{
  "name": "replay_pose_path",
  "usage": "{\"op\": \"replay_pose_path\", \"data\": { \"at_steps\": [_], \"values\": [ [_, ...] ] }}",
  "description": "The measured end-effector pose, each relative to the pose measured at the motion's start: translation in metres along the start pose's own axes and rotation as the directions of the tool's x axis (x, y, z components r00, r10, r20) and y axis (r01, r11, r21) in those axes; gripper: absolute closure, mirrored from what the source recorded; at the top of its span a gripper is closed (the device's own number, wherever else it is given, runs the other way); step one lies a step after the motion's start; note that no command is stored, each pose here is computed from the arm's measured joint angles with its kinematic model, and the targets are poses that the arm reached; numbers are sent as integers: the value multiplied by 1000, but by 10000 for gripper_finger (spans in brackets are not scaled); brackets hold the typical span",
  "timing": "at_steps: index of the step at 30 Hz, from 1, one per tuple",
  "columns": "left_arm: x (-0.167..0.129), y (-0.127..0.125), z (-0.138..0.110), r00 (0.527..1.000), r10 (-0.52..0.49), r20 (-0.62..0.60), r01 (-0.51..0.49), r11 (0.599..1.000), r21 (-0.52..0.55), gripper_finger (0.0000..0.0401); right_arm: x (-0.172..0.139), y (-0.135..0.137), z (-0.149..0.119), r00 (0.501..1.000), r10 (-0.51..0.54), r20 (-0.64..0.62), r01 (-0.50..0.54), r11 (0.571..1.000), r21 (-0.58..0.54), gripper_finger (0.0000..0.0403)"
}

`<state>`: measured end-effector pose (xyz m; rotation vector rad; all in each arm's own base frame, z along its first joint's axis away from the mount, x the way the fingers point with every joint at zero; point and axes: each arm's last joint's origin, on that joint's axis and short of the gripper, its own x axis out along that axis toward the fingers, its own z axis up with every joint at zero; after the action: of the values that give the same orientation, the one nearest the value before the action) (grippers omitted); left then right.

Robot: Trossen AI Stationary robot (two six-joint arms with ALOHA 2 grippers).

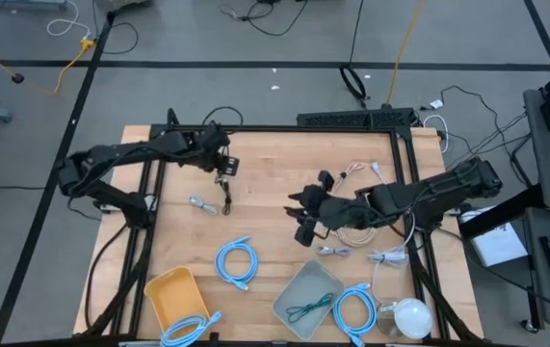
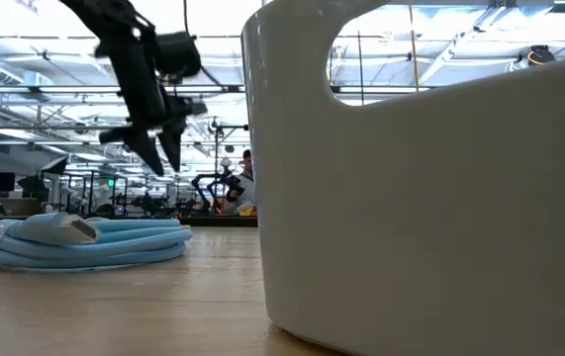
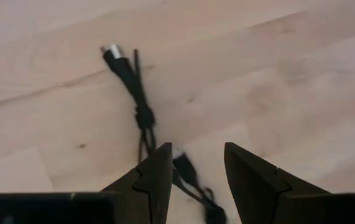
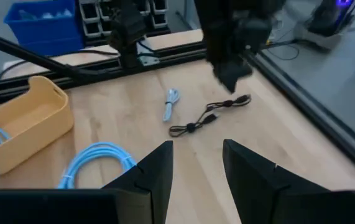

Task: Sort cables
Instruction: Put the top black charger cable into the gray bin

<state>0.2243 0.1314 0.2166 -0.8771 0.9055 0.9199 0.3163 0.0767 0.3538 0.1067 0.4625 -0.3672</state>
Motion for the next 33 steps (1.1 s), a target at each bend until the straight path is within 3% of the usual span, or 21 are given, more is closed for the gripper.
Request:
{"op": "replay_pose_path", "data": {
  "at_steps": [11,16,21,28,33],
  "values": [
    [50,15,9,986,103,-129,-105,994,-13,195,-12,-20,14,999,-25,46,24,1000,13,269],
    [60,20,15,985,99,-139,-101,995,-11,196,-15,-22,16,998,-21,55,20,1000,13,269],
    [63,22,16,985,114,-129,-115,993,0,252,-18,-20,15,999,-11,53,11,1000,-3,269],
    [64,21,16,985,111,-130,-106,993,44,386,-24,-17,14,998,7,55,-6,1000,-10,269],
    [64,18,13,984,77,-159,-71,996,44,397,-31,-20,12,1000,3,31,-3,1000,-1,269]
  ]
}}
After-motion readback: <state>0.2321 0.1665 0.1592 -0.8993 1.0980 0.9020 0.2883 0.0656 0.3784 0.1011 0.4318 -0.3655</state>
